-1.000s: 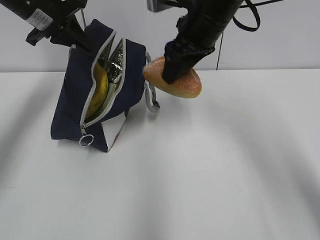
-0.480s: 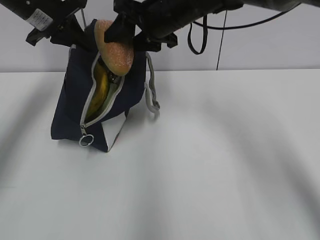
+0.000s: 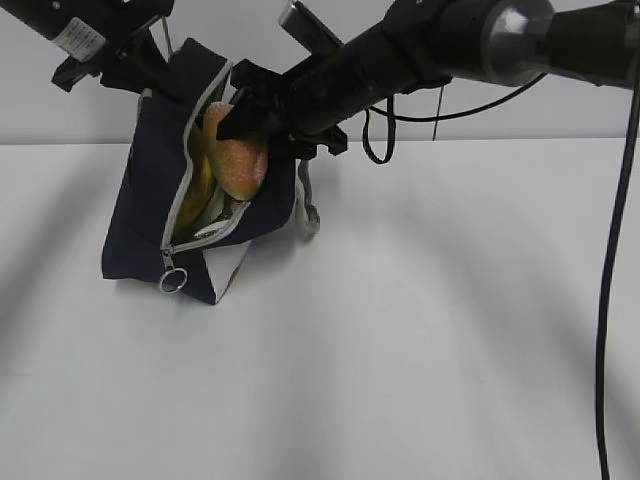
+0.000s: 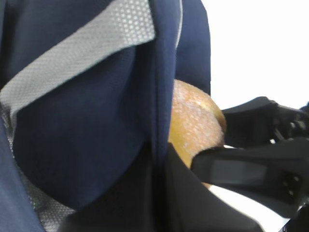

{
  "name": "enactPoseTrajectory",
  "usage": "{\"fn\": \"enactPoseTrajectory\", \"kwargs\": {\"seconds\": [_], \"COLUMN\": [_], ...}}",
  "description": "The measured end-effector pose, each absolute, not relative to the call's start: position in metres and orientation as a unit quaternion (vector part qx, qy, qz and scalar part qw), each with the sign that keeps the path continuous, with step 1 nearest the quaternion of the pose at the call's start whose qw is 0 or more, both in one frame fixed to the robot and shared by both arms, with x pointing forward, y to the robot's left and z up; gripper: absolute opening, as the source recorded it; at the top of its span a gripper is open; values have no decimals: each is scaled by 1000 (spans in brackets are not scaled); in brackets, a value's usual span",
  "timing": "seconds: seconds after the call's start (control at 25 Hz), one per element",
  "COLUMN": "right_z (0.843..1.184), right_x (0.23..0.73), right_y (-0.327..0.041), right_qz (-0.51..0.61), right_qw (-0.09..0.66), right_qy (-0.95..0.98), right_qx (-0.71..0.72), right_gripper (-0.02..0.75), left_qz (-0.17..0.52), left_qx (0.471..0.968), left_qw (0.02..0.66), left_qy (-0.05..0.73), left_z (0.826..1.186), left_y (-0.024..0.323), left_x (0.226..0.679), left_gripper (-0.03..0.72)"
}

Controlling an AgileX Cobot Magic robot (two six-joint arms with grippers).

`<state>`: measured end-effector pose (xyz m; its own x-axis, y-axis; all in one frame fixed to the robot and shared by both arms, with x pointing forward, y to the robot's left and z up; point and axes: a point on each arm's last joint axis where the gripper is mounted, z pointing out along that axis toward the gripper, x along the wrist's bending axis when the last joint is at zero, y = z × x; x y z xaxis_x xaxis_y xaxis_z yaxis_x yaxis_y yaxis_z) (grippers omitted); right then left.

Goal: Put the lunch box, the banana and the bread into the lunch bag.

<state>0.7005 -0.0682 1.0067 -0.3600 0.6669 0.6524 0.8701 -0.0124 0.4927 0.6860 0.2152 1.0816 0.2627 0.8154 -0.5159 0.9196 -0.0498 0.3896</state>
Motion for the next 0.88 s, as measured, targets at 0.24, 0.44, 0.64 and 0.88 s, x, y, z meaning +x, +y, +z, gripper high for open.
{"fn": "enactPoseTrajectory", "kwargs": {"seconds": [0.24, 0.44, 0.64, 0.88], "right_z": [1000, 998, 993, 994], "right_x": [701, 694, 691, 695], "right_y": [-52, -31, -31, -32], "right_qz": [-459, -458, -431, -434], "right_qw": [86, 32, -2, -36], "right_qy": [-686, -722, -757, -763], "right_qx": [-557, -517, -491, -478], "right_gripper": [442, 551, 587, 607], "left_qz": [-78, -78, -79, -80], "left_qx": [720, 720, 720, 719], "left_qw": [335, 335, 337, 339], "left_qy": [602, 602, 602, 602], "left_z": [1082, 1082, 1082, 1082], "left_y": [215, 215, 215, 214], "left_x": [686, 686, 686, 686], "left_gripper": [-1, -1, -1, -1]}}
